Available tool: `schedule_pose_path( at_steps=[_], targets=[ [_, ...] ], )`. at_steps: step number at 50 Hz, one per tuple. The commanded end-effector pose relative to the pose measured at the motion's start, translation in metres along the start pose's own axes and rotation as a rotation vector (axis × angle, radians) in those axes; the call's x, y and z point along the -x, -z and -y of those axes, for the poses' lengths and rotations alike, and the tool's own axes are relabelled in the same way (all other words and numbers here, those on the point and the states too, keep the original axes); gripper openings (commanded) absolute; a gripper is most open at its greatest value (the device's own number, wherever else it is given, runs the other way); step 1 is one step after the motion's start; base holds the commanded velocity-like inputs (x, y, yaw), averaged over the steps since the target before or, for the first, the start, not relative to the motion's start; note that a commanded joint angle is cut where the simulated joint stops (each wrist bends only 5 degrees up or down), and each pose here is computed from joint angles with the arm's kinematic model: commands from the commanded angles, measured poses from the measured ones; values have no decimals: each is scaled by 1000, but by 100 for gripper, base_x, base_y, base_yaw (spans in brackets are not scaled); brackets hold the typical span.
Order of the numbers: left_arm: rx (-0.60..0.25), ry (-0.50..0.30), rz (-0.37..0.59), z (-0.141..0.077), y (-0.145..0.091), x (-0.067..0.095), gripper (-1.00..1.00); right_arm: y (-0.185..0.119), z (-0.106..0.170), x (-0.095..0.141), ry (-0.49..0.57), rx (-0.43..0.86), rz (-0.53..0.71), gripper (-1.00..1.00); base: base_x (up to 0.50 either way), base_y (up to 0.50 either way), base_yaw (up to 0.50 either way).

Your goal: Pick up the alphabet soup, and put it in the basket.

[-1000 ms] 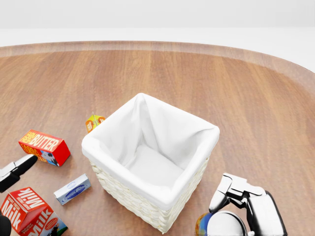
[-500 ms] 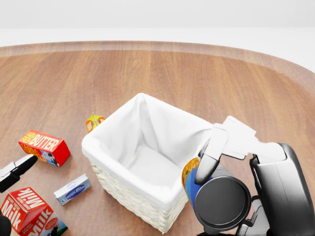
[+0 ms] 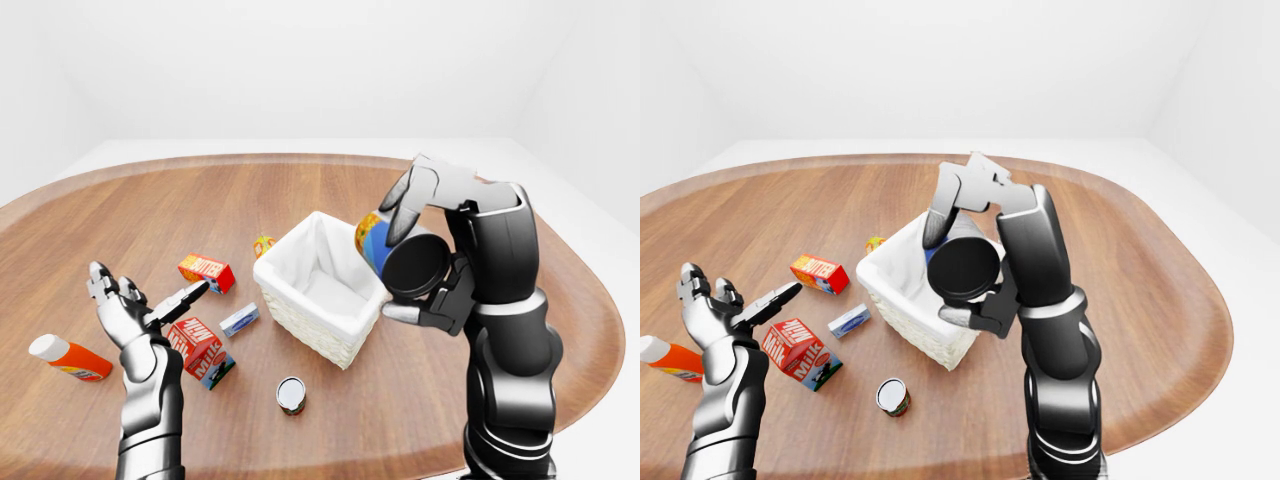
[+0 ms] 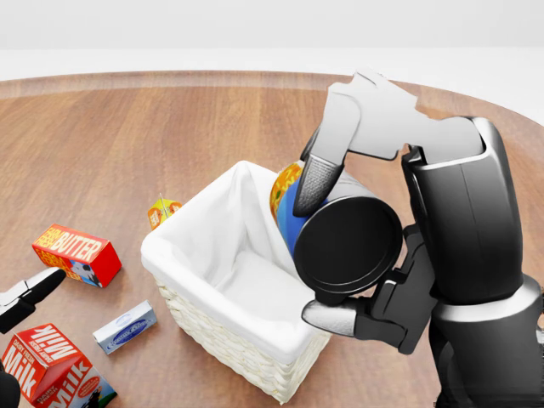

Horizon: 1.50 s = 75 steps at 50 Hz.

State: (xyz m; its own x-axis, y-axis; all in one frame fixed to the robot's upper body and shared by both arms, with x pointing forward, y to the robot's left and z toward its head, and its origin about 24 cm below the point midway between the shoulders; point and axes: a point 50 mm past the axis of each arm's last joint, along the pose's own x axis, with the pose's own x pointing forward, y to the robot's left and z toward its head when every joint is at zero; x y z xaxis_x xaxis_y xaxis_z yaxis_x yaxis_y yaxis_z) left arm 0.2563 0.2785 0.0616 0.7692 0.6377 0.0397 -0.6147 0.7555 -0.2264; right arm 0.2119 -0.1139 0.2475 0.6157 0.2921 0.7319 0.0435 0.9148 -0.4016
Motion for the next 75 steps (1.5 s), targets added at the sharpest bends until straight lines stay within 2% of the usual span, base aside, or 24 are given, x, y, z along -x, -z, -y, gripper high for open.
schedule_pose_path(
  at_steps=[1, 11, 13, 15, 17, 18, 19, 20, 21, 28, 29, 35, 42, 45, 64, 65, 66, 68, 75],
  targets=[
    [2, 0, 5, 0, -1, 1, 100, 12, 5, -33, 60, -81, 30, -100, 0, 0, 0],
    [4, 0, 7, 0, -2, 0, 100, 38, -2, -55, 74, -168, -47, -100, 0, 0, 0],
    [5, 1, 7, 0, -2, 0, 100, 52, -2, -61, 115, -182, -103, -100, 0, 0, 0],
    [4, 1, 5, 0, -1, 0, 100, 58, -5, -60, 93, -212, -128, -100, 0, 0, 0],
    [4, 2, 6, 0, -2, 0, 100, 70, -5, -61, 114, -239, -176, -100, 0, 0, 0],
    [5, 1, 7, 0, -2, 0, 100, 76, -3, -63, 159, -236, -200, -100, 0, 0, 0],
    [4, 1, 3, 0, -1, 0, 100, 83, -7, -63, 116, -270, -228, -100, 0, 0, 0],
    [4, 2, 2, 0, -1, 0, 100, 91, -7, -64, 155, -267, -263, -100, 0, 0, 0],
    [5, 2, 4, 0, -1, 0, 100, 94, -10, -63, 123, -294, -276, -100, 0, 0, 0],
    [3, 2, 3, 0, -1, 0, 100, 124, -21, -65, 145, -334, -415, -100, 0, 0, 0],
    [2, 3, -1, 1, 0, 0, 100, 133, -21, -64, 178, -362, -459, -100, 0, 0, 0],
    [-1, 4, 5, 1, -1, 0, 100, 154, -35, -54, 180, -410, -578, -100, 0, 0, 0],
    [-3, 4, 6, 1, -1, 0, 100, 162, -36, -44, 191, -472, -619, -100, 0, 0, 0],
    [-4, 5, 4, 1, -1, 0, 100, 161, -37, -39, 190, -461, -617, -100, 0, 0, 0],
    [-4, 5, 3, 1, 0, 0, 100, 160, -37, -39, 189, -460, -615, -100, 0, 0, 0],
    [-5, 5, -1, 1, 1, 0, 100, 165, -37, -41, 211, -449, -640, -100, 0, 0, 0],
    [-6, 5, -3, 1, 1, 0, 100, 168, -41, -39, 170, -454, -654, -100, 0, 0, 0],
    [-7, 5, -3, 1, 1, 0, 100, 176, -45, -40, 186, -442, -704, -100, 0, 0, 0],
    [-9, 5, -3, 1, 1, 0, 100, 192, -64, -41, 122, -404, -821, -100, 0, 0, 0]
  ],
)
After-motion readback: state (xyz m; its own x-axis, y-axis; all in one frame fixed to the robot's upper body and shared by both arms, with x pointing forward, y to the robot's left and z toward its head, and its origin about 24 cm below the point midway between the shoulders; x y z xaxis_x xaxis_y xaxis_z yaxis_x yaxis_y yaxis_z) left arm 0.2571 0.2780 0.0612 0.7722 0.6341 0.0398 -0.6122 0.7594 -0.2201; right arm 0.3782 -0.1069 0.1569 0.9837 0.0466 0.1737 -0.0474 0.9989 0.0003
